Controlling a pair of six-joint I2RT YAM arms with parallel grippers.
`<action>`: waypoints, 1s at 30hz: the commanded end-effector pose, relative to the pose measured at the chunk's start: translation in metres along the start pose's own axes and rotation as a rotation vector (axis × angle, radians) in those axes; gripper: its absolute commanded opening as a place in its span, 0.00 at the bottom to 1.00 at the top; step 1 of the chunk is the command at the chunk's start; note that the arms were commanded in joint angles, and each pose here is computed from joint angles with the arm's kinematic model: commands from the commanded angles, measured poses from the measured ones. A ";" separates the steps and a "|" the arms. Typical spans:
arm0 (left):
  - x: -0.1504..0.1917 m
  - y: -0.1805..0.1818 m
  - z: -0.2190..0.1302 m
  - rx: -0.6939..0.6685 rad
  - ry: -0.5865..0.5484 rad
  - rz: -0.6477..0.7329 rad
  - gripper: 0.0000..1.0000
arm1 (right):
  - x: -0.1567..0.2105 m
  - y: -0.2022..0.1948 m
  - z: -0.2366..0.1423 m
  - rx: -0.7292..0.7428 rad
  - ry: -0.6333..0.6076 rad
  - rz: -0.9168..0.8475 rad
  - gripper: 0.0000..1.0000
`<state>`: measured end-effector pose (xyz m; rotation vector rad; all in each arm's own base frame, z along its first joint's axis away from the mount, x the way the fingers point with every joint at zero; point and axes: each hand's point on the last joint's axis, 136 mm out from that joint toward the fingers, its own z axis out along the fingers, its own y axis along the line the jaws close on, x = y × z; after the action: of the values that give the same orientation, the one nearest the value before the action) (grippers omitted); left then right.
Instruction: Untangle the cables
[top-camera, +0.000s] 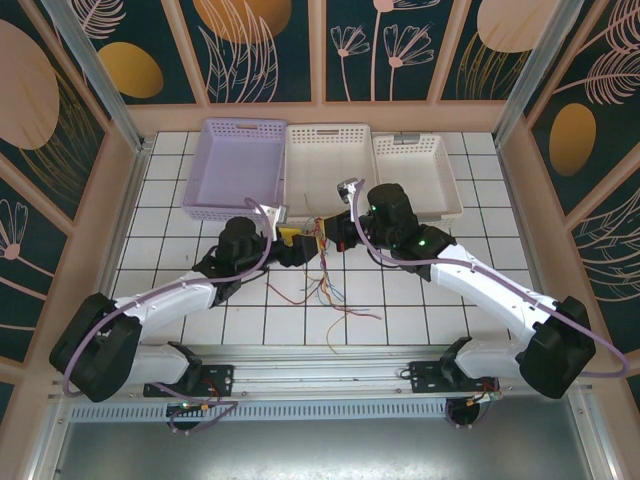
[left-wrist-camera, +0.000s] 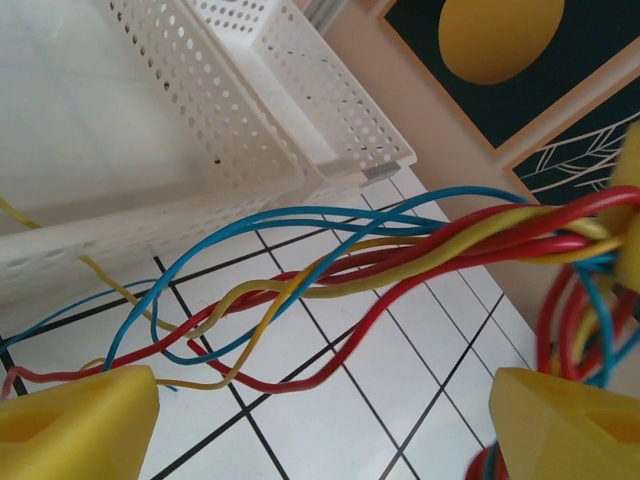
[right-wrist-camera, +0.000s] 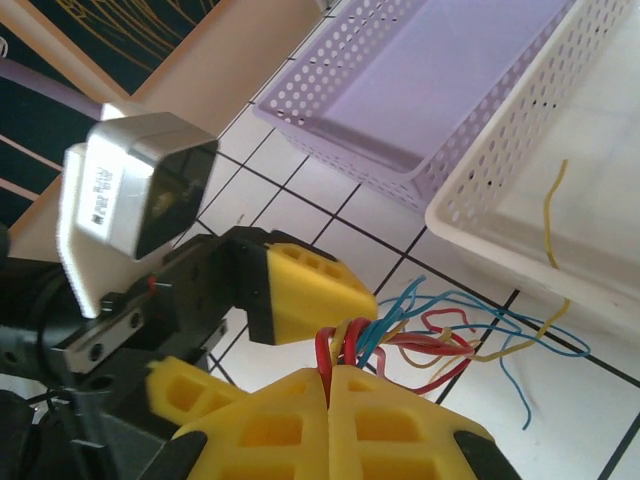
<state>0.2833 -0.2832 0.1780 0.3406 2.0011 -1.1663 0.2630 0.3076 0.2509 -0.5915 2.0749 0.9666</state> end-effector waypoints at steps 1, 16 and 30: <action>-0.010 -0.007 0.007 0.018 -0.016 0.046 0.80 | -0.028 0.030 -0.014 -0.100 -0.079 -0.023 0.00; -0.015 0.003 0.017 -0.022 -0.046 0.051 0.43 | -0.016 0.032 -0.011 -0.119 -0.055 -0.006 0.00; -0.020 -0.002 0.015 0.001 -0.078 0.043 0.00 | 0.003 0.019 -0.005 -0.089 -0.027 0.029 0.00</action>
<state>0.2953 -0.2925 0.1698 0.3475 1.9969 -1.1231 0.2543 0.3163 0.2524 -0.6009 2.0550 1.0473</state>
